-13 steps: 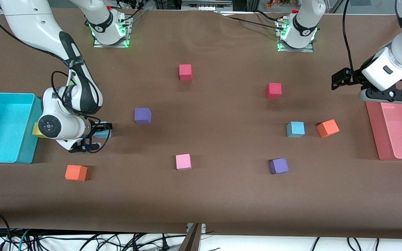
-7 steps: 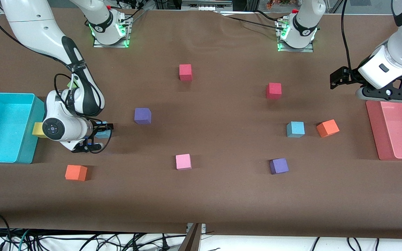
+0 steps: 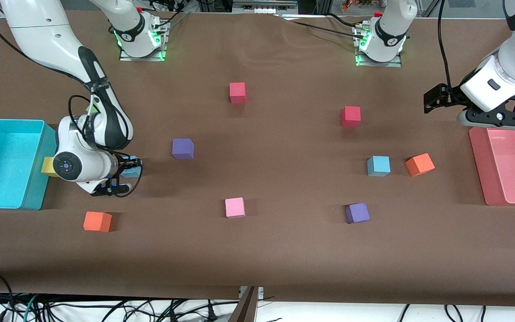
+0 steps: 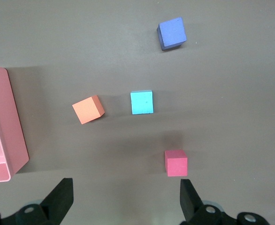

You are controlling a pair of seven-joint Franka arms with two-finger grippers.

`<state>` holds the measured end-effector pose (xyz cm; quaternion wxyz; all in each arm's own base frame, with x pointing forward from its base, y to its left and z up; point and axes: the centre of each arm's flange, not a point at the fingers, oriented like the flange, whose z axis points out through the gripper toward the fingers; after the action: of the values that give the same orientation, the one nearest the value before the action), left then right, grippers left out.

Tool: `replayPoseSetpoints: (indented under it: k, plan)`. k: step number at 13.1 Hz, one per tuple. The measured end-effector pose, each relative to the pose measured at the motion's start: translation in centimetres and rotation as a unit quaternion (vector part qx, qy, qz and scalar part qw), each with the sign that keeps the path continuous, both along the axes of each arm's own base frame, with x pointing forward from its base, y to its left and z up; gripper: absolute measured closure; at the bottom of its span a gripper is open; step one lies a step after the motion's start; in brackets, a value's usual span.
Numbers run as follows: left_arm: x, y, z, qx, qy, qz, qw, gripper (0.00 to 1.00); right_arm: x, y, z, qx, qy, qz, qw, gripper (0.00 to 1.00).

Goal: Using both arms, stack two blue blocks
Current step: 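Close the right gripper on the light-blue cube and lift it, then carry the light-blue cube to the table middle and set it down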

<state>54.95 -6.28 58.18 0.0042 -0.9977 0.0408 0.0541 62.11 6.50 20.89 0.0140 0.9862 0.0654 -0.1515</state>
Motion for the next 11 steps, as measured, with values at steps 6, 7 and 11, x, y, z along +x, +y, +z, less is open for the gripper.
replayPoseSetpoints:
  k: [6, 7, 11]
  plan:
    - [0.0, 0.2, 0.0, 0.000, 0.000, 0.002, 1.000, 0.00, 3.0, 4.1, 7.6, 0.013, 0.010, 0.004, 1.000, 0.50]
    - [0.0, 0.2, 0.0, 0.000, 0.000, 0.002, 1.000, 0.00, 3.2, 6.2, 8.8, 0.024, 0.009, -0.003, 1.000, 0.50]
    - [0.0, 0.2, 0.0, 0.000, 0.000, 0.002, 1.000, 0.00, 1.4, 18.4, 11.7, 0.030, -0.008, -0.029, 0.999, 0.50]
